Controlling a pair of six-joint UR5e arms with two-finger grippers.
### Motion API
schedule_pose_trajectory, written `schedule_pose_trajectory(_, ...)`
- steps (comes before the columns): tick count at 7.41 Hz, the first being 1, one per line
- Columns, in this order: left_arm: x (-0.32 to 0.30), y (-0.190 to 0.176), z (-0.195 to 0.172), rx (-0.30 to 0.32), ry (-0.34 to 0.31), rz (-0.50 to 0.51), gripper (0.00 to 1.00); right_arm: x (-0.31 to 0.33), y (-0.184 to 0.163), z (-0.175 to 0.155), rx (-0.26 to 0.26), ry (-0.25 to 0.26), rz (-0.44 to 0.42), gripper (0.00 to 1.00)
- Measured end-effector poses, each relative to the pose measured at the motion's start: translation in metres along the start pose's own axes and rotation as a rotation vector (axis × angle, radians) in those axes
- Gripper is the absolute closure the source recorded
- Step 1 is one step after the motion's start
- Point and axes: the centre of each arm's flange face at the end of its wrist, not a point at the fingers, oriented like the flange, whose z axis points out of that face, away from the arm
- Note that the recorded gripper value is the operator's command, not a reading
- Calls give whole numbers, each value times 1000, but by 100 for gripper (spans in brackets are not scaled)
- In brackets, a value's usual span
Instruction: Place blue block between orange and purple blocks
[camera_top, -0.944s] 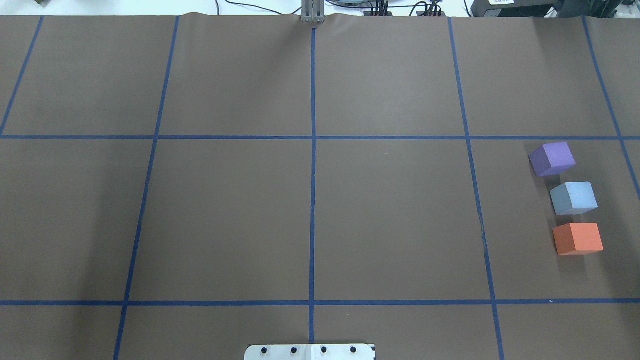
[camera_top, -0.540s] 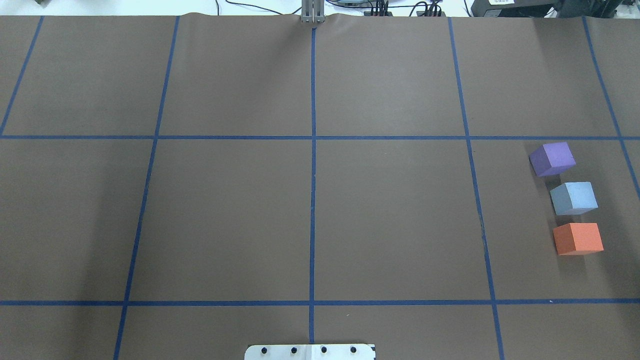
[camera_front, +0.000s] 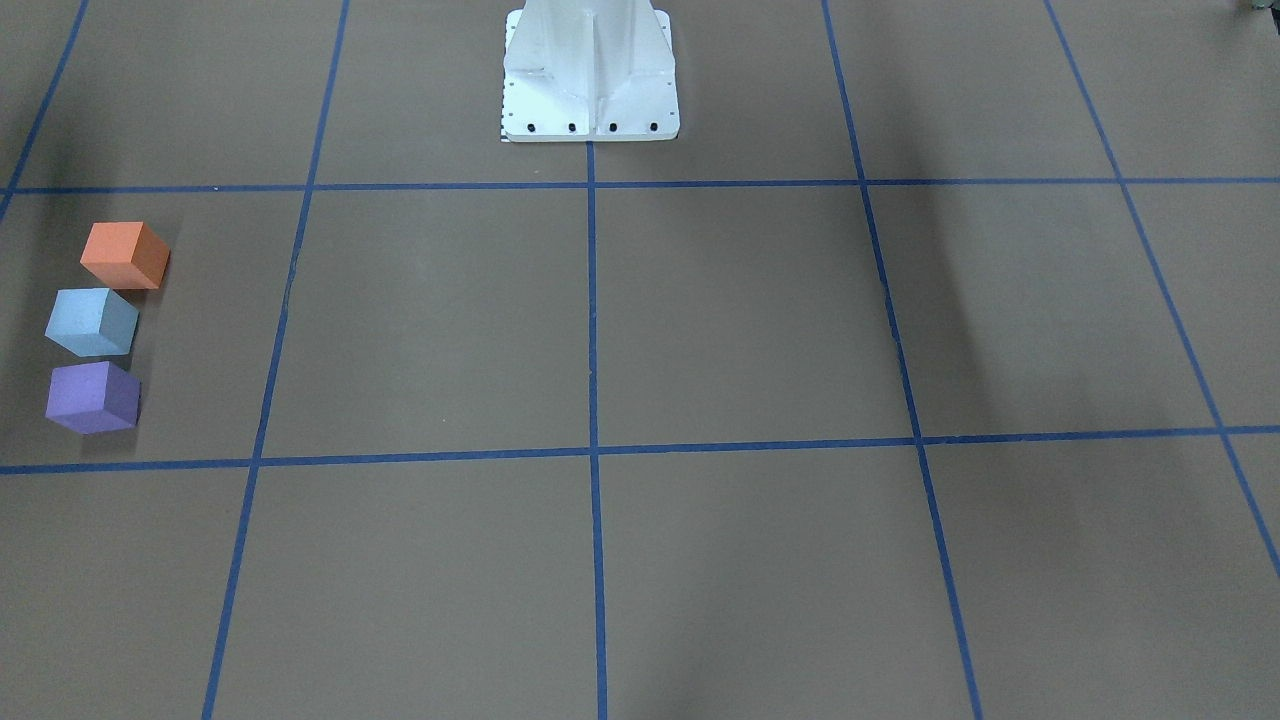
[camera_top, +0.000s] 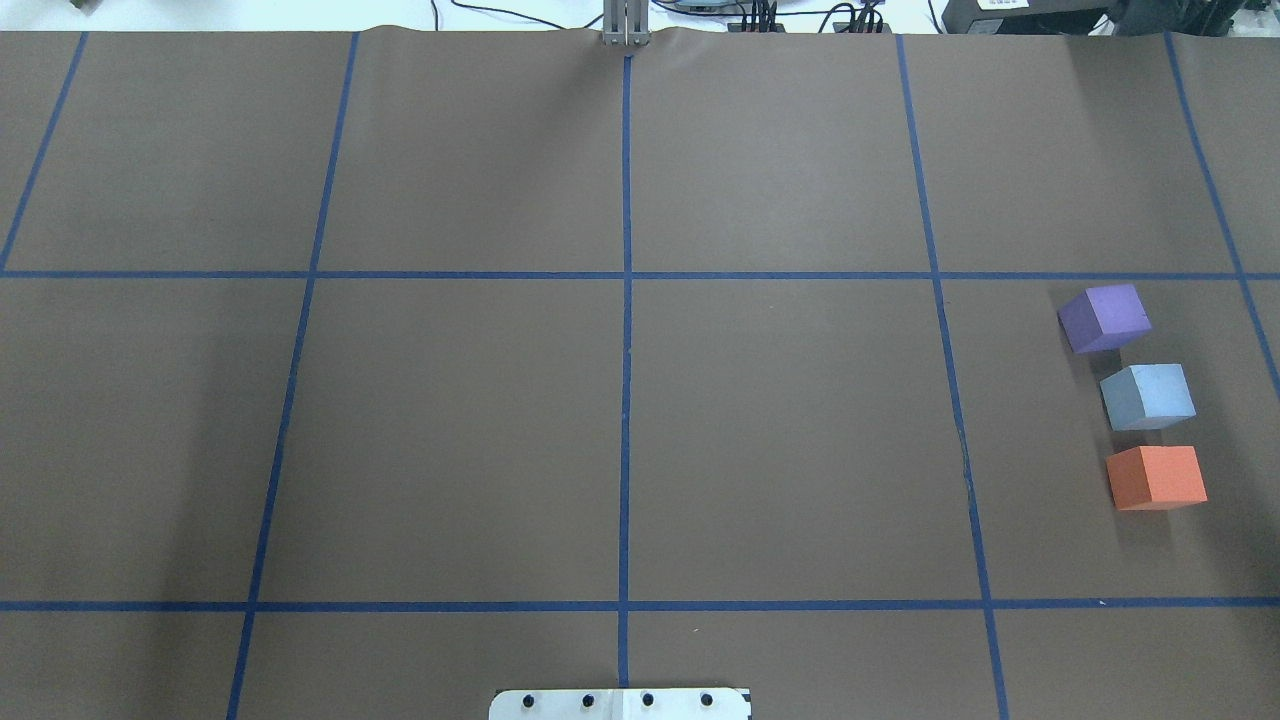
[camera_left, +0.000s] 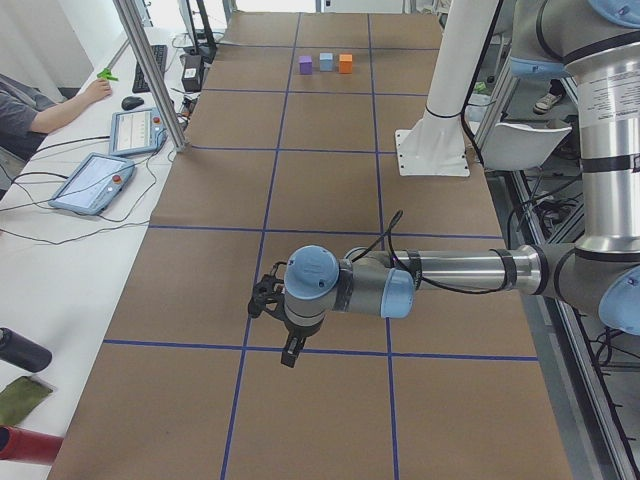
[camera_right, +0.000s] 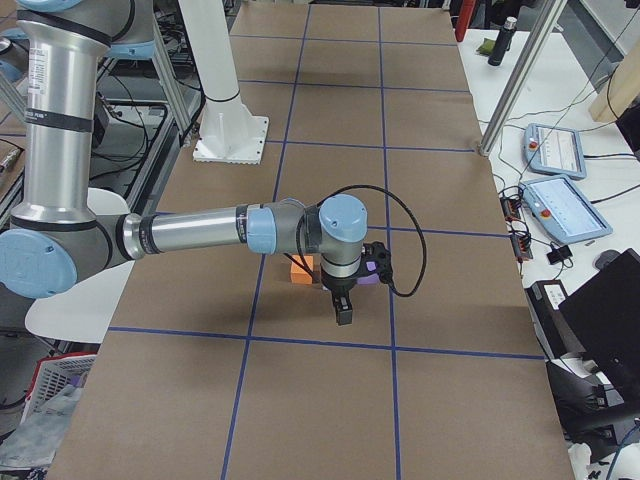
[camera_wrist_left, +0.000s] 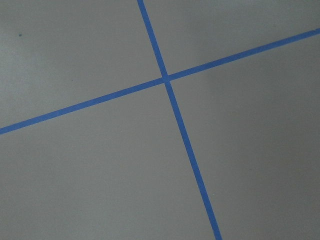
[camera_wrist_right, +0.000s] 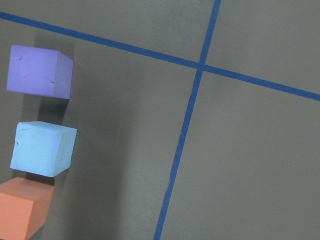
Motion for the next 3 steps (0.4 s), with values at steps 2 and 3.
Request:
schedule_pose_trajectory(2, 0, 0, 0, 1, 1, -1, 0, -3, -1, 1, 17, -1, 1, 0)
schedule_pose_trajectory(3, 0, 0, 0, 1, 1, -1, 0, -4, -1, 2, 18, -1, 0, 0)
